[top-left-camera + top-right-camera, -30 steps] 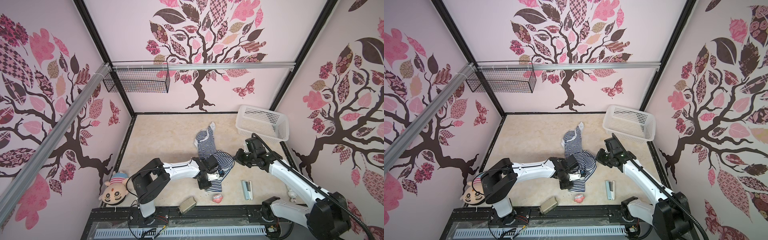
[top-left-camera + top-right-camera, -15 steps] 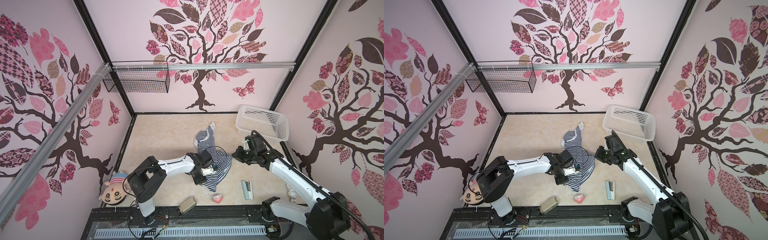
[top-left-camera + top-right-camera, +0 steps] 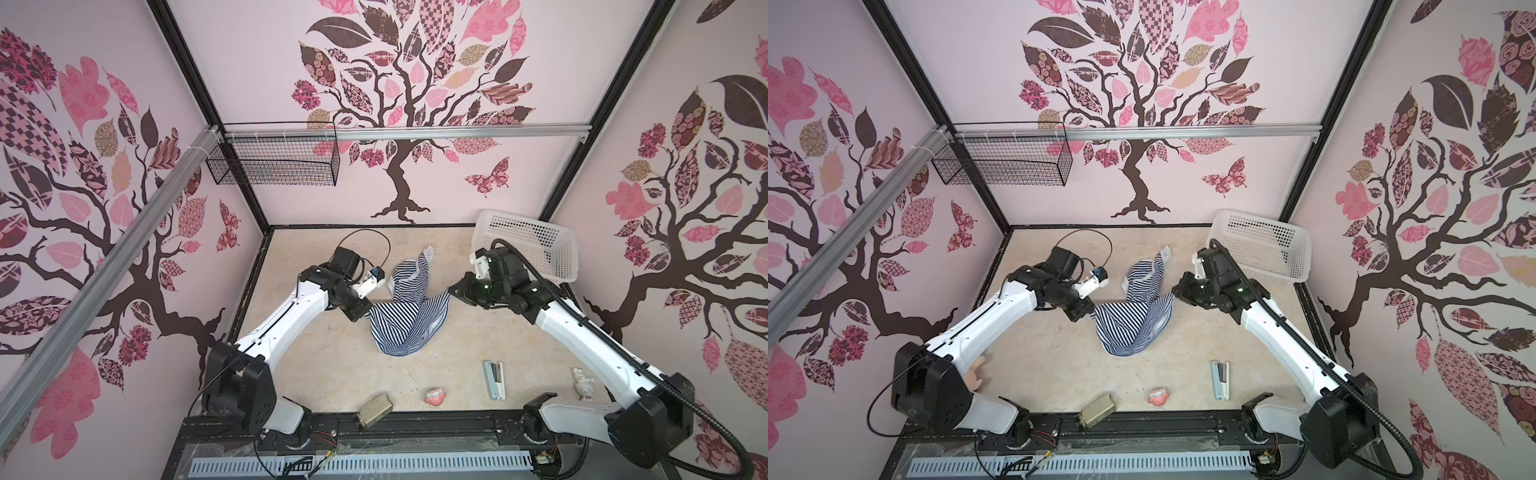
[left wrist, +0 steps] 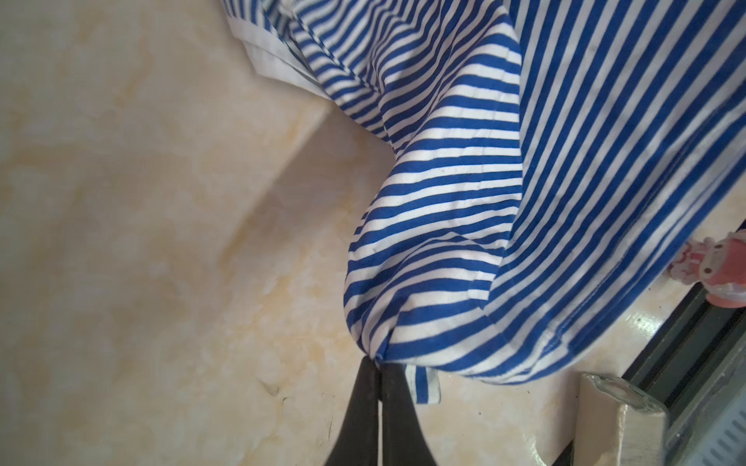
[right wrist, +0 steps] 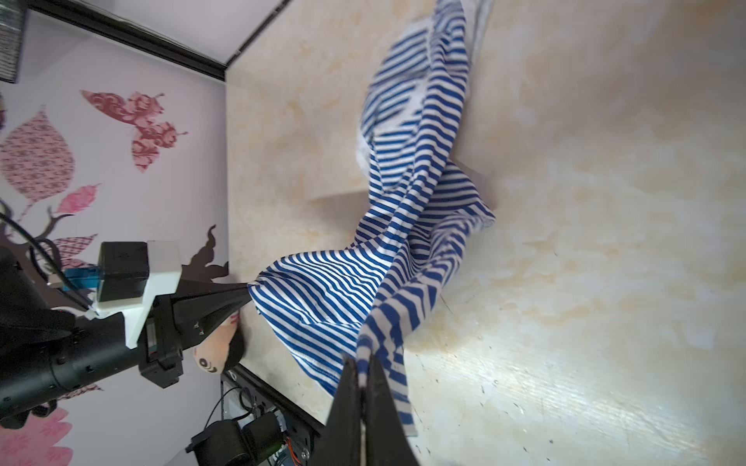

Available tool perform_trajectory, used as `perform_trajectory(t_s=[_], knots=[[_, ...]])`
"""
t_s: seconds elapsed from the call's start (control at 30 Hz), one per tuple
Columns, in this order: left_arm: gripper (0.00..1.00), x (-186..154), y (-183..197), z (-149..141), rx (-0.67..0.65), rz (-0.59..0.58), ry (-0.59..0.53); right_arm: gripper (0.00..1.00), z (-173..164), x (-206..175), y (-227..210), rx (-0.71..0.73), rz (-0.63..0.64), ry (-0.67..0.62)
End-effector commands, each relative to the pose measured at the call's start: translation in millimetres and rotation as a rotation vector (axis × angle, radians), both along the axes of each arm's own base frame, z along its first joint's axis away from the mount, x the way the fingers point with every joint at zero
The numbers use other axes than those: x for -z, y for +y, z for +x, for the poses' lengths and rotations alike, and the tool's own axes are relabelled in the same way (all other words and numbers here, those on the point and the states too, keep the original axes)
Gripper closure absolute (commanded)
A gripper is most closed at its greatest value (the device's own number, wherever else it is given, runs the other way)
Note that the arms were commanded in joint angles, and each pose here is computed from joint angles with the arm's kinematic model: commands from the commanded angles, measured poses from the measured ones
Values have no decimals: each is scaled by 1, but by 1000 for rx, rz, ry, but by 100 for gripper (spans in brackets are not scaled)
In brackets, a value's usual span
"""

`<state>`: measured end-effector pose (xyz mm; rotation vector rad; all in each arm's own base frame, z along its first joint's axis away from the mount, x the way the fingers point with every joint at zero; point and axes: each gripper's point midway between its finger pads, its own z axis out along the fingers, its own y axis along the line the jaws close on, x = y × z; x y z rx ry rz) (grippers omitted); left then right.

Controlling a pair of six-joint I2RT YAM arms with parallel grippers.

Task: Fold and stack tank tops
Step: Flatten out the tank top at the top-center of the table.

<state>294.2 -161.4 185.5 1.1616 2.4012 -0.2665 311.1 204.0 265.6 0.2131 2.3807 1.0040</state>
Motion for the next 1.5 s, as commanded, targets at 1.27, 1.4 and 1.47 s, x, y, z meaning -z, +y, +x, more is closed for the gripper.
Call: perform_trajectory(t_s=[1.27,1.4,1.47], knots=[[100,-315,125,53,-454,-129,-848,100,3,-267,4,-49,2,-541],[100,-292,132,59,-452,-133,-791,100,8,-258,6,-52,-4,-529],[100,-290,131,53,-439,-135,-802,100,4,-259,7,-64,10,-535]])
